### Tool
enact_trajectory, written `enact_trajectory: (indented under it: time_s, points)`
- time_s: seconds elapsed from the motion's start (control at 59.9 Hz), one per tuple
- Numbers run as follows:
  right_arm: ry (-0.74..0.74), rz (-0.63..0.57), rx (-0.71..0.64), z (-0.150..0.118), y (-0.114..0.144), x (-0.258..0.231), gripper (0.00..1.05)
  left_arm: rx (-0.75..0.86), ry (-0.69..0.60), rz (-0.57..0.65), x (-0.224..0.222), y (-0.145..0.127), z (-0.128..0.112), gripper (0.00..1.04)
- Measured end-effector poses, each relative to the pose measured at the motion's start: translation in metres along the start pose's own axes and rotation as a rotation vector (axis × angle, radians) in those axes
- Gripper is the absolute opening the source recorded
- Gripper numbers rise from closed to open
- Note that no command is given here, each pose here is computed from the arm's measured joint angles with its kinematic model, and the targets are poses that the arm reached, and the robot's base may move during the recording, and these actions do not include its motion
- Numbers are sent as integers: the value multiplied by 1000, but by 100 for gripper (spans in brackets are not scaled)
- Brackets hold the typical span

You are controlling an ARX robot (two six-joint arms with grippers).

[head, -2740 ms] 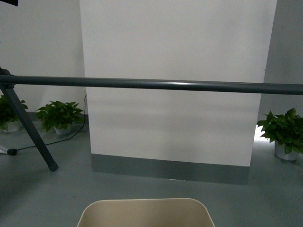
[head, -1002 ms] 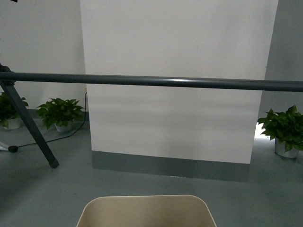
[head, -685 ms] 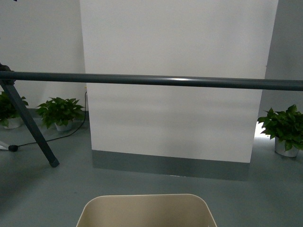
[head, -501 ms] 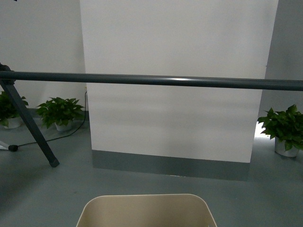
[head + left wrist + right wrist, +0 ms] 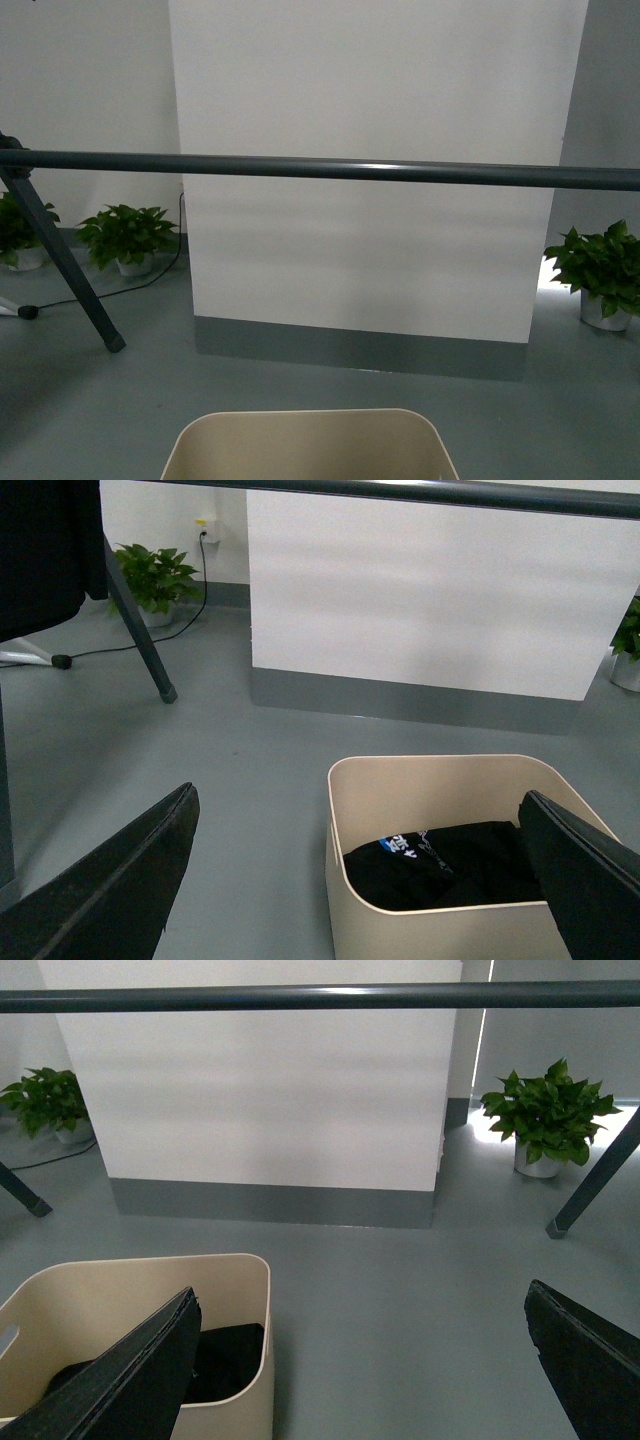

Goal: Move hamper under clothes hanger

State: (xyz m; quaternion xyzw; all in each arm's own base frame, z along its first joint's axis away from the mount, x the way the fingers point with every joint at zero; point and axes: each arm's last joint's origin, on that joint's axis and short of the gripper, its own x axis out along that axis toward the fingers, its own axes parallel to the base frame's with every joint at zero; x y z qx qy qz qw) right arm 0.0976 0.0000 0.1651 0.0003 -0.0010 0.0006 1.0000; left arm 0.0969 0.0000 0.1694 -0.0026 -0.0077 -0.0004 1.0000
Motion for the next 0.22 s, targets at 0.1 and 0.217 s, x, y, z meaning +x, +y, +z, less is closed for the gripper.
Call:
enact_trajectory:
  time_s: [0.1,0.217]
  points:
    - [0,0,0,0,0,0,97,0,0,0,0,0,0,98]
    - [0,0,0,0,0,0,97,0,0,0,0,0,0,98]
